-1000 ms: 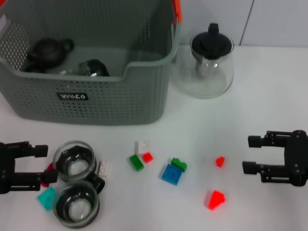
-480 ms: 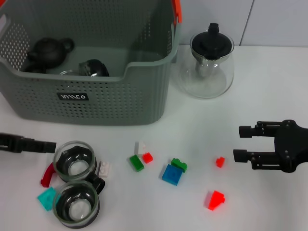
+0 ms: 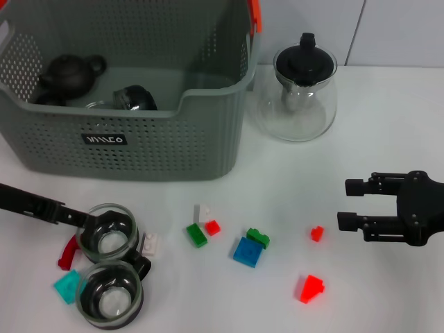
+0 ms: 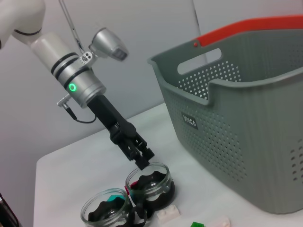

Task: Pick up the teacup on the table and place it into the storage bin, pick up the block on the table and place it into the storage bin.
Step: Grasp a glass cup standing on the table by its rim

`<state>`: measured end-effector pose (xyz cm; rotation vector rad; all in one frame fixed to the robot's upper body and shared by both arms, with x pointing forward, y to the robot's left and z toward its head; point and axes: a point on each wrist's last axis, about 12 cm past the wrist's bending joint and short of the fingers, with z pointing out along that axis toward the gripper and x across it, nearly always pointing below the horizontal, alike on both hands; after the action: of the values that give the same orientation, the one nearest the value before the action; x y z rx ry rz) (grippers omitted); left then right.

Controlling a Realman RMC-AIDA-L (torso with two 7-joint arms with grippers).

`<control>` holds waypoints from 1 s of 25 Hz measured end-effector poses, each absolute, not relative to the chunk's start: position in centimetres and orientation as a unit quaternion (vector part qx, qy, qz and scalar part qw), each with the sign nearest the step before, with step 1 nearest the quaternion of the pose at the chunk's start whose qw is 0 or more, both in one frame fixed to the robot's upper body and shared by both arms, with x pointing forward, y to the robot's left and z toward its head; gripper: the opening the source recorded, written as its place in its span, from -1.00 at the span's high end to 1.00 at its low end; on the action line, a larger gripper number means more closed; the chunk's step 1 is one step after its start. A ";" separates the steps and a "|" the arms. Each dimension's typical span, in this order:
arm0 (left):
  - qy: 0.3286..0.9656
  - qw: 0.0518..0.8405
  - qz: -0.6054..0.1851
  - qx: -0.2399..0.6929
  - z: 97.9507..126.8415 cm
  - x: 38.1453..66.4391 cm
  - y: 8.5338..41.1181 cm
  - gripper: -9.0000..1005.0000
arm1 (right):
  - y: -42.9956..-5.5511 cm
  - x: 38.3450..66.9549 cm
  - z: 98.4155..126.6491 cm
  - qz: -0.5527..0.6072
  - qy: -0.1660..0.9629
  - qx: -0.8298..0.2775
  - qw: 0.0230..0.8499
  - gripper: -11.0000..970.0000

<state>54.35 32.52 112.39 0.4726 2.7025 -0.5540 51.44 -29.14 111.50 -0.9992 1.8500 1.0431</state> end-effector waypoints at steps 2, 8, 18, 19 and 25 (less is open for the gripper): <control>0.956 0.158 -0.180 0.170 112.3 54.5 32.2 -0.63 | -29.1 51.5 111.5 0.410 0.726 -0.393 0.387 -0.52; 0.968 0.138 -0.132 0.164 112.6 54.7 31.9 -0.63 | -29.1 51.4 111.3 0.416 0.727 -0.389 0.384 -0.52; 0.968 0.134 -0.126 0.172 113.3 54.4 31.1 -0.63 | -29.3 51.5 111.4 0.416 0.728 -0.382 0.389 -0.53; 0.967 0.132 -0.125 0.177 113.3 54.4 30.7 -0.63 | -29.3 51.5 111.4 0.416 0.728 -0.382 0.389 -0.53; 0.967 0.122 -0.112 0.192 112.9 55.0 28.9 -0.63 | -29.3 51.5 111.3 0.418 0.728 -0.381 0.387 -0.52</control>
<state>55.01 28.94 112.86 0.5597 2.8237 -0.3269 51.46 -29.31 111.26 -0.9684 1.8529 1.0646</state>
